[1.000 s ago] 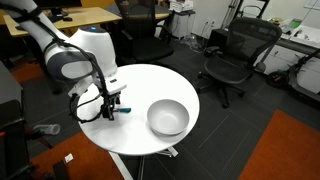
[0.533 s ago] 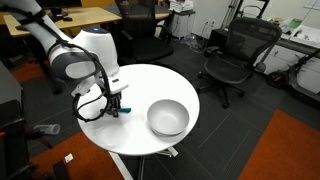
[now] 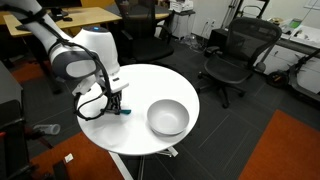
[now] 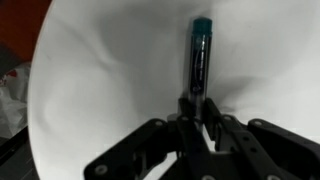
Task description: Pick up the green marker from the table and put it in the grey bowl
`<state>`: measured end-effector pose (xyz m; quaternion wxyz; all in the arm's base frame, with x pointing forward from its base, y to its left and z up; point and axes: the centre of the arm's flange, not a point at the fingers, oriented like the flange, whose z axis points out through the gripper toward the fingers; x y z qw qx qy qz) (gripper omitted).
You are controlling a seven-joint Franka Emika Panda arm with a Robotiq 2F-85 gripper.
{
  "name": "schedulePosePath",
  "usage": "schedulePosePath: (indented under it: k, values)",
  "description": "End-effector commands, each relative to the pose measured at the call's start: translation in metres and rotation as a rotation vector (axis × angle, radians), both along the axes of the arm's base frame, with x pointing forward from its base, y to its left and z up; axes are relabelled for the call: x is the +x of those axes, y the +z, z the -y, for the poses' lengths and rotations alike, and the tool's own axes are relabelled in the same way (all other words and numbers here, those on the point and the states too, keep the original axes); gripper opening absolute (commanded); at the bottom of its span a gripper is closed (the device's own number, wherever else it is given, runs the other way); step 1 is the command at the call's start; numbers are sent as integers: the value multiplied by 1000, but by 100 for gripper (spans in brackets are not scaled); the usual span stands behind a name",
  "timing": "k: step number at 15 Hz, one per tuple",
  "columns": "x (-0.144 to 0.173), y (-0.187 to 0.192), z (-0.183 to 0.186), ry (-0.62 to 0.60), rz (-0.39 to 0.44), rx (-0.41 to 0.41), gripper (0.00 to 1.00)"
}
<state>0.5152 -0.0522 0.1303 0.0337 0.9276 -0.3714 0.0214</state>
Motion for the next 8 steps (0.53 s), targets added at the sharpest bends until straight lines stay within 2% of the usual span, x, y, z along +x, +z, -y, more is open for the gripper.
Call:
schedulePosePath:
  k: [1,8]
  values:
    - [-1,38,-4,-13,11,-10,5]
    - [21,114,17,-9,117,-111,5]
